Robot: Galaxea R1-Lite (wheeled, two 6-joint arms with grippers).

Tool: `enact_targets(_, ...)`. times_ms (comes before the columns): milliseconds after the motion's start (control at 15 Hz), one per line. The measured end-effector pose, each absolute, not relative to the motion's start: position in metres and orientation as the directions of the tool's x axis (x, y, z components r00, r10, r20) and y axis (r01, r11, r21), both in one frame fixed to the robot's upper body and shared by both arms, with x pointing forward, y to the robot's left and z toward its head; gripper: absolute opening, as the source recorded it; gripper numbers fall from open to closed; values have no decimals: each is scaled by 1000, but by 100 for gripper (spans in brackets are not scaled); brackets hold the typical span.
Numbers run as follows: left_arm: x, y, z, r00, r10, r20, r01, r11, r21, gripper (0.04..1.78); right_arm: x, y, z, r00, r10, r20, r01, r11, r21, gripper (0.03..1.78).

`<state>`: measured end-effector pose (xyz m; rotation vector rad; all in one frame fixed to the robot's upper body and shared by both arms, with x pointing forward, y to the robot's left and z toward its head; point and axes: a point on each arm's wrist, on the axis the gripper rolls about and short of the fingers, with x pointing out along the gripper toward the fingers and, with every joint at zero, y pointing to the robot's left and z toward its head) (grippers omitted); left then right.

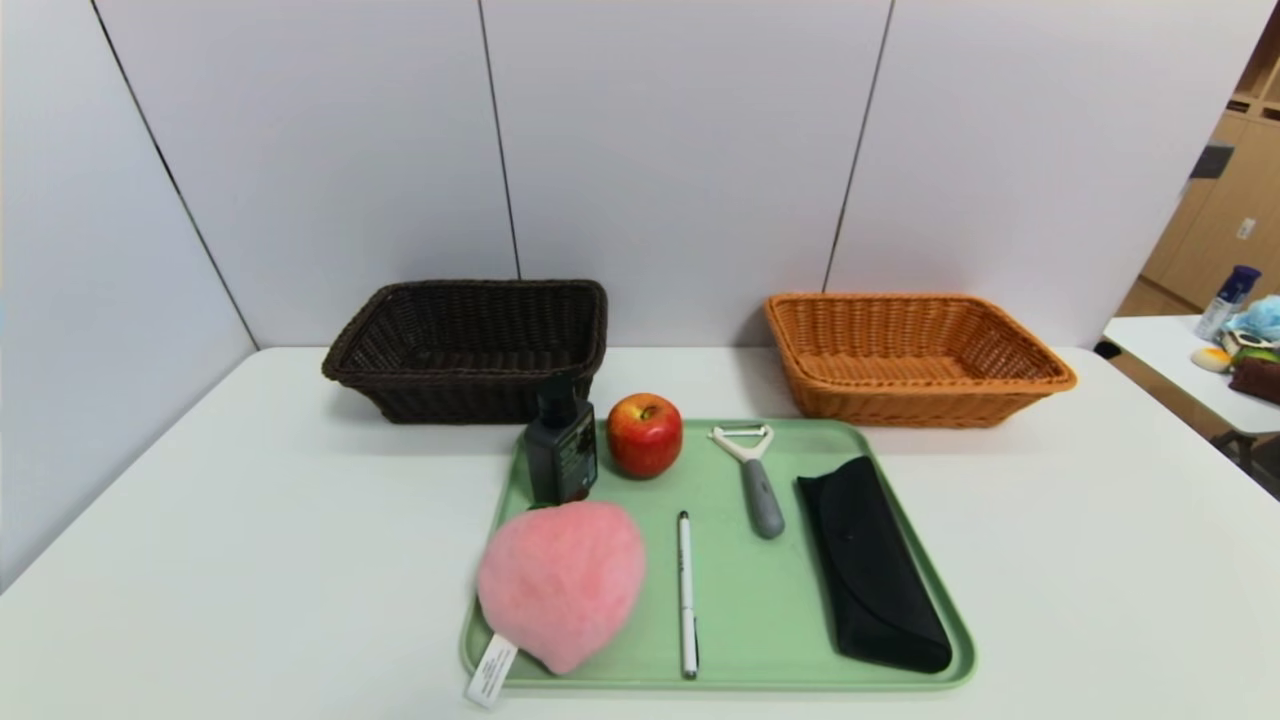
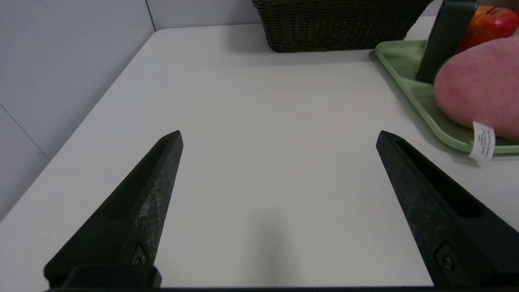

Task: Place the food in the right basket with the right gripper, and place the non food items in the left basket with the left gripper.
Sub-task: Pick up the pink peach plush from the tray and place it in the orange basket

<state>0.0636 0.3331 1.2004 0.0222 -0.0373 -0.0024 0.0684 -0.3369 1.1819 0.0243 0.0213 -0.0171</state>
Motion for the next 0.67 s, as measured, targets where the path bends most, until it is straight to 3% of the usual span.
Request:
enact_targets(133, 55, 333, 1230, 999, -9, 47, 8, 1000, 31, 169, 67, -336, 1184, 998, 4, -64, -5, 1000, -15, 171)
enact_targets(333, 44, 333, 1292, 1000, -9, -9, 9, 1000, 18, 169, 61, -335, 1223, 996, 61, -69, -61, 998, 3, 171)
enact_targets(667, 88, 332, 1374, 965, -37, -259, -11, 983, -181, 169, 92, -334, 1365, 981, 124, -147, -106, 987, 121, 171)
